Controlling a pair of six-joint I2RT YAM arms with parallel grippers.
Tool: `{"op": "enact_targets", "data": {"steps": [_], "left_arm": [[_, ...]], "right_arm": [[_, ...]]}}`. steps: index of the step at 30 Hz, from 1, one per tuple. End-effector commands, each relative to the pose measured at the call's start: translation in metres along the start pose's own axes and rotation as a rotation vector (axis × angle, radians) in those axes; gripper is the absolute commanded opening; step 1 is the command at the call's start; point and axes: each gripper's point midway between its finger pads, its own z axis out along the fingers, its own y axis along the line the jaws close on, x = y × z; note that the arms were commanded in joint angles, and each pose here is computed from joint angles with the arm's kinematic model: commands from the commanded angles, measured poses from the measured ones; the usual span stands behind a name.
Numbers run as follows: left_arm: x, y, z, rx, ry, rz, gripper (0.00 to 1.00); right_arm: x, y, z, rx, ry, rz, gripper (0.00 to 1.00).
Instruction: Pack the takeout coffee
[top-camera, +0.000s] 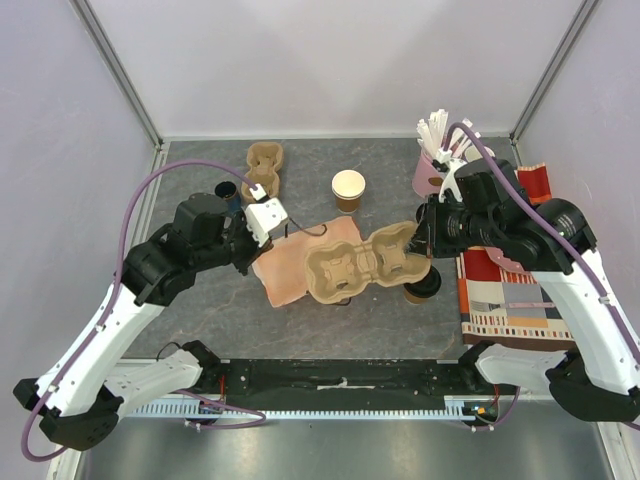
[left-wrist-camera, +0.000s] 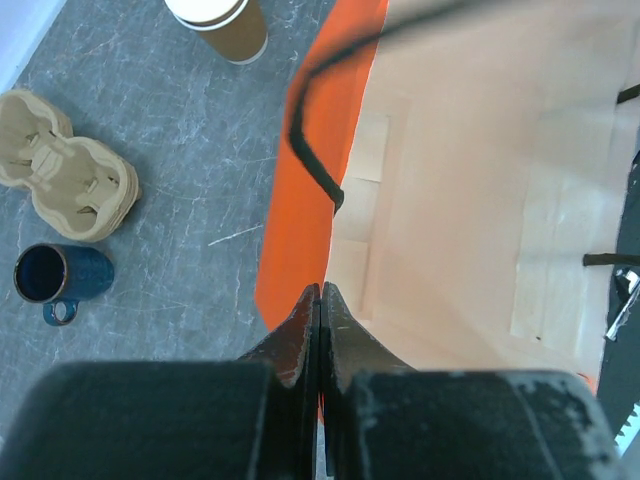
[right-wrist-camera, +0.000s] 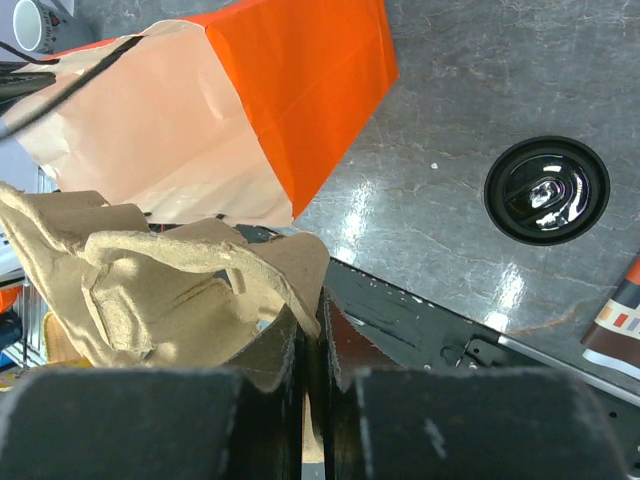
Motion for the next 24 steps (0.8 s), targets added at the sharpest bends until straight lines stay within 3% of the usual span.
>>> {"op": "enact_targets", "data": {"steps": [1, 24], "left_arm": [[-0.005, -0.001, -0.001, -0.010, -0.039, -0.017, 0.02], [-0.021, -0.010, -0.001, 0.059, -0.083, 0.065, 0.02]], "right_arm": [[0.016, -0.012, -0.004, 0.047, 0.053, -0.015, 0.00], [-0.022, 0.012, 0.038, 0.135, 0.016, 0.086, 0.00]]}}
